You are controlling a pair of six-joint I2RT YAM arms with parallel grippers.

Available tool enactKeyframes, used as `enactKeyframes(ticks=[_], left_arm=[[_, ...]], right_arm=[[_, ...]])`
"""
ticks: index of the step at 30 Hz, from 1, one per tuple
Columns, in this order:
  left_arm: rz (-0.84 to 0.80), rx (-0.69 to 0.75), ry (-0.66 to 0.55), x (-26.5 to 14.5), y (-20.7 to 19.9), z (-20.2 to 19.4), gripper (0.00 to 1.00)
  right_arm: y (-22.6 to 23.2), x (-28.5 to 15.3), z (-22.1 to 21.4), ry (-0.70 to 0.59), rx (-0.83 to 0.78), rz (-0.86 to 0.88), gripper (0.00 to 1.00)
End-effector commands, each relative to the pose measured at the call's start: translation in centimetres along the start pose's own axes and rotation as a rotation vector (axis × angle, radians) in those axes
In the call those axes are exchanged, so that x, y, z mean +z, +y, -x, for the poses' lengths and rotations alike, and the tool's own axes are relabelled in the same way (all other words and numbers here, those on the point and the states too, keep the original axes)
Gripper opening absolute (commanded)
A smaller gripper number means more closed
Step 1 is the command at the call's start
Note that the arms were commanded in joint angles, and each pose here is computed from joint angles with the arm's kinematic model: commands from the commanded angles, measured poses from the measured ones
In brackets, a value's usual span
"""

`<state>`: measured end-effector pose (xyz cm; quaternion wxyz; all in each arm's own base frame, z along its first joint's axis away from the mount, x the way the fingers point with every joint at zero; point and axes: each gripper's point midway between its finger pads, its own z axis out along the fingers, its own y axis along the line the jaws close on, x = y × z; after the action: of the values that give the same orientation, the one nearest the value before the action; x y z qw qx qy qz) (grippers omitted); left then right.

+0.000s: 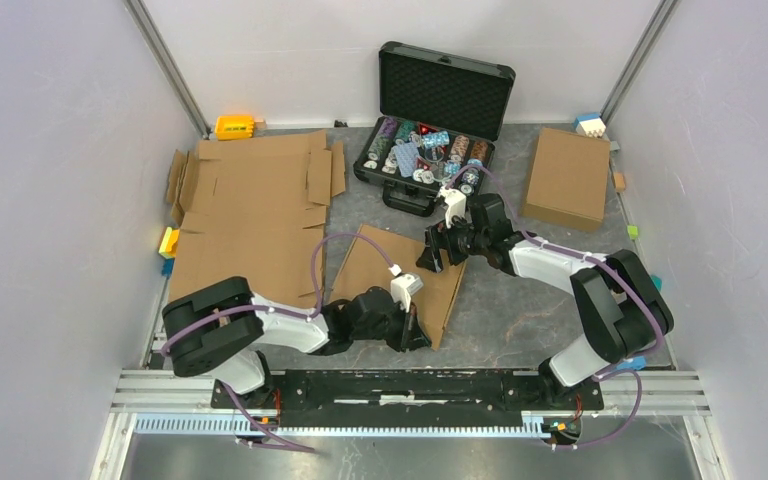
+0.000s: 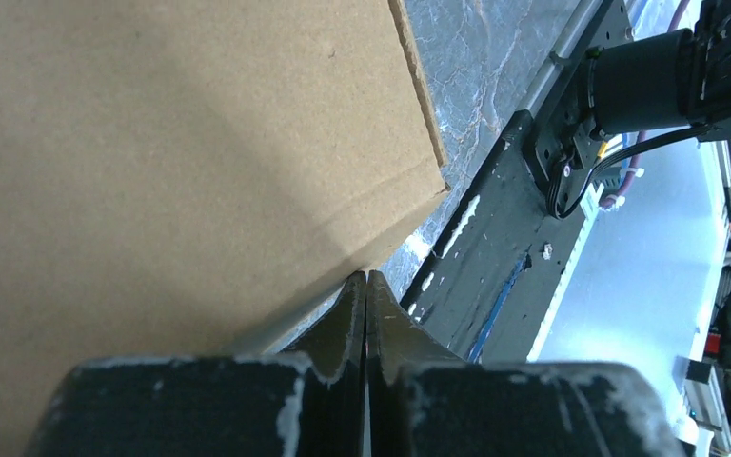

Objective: Fold the paper box

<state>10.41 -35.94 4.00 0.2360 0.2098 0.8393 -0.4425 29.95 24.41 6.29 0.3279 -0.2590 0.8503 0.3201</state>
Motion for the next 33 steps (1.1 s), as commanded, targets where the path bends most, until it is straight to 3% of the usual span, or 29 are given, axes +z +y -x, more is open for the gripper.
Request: enactKeyframes(ticks=[1,10,22,33], left_arm=[[0.006,0.116,-0.051,1.2,0.3,2.0,0.02],[0.040,0.176,-0.078,1.5,0.5,3.0,0.02],[0.027,0.256,-0.234,2.3,0.2,5.6,0.02],[-0.007,0.240,-0.354,2.7,-0.7,7.6,0.02]], right_arm=[[1.2,0.2,-2.2,0.059,0.011,0.058,0.87],[1.5,-0.3,-3.7,0.079,0.043,0.041,0.85],[2.5,-2.2,-6.2,0.067,0.130,0.043,0.84],[2.1,-3.0,-7.1,0.041,0.188,-0.013,0.88]])
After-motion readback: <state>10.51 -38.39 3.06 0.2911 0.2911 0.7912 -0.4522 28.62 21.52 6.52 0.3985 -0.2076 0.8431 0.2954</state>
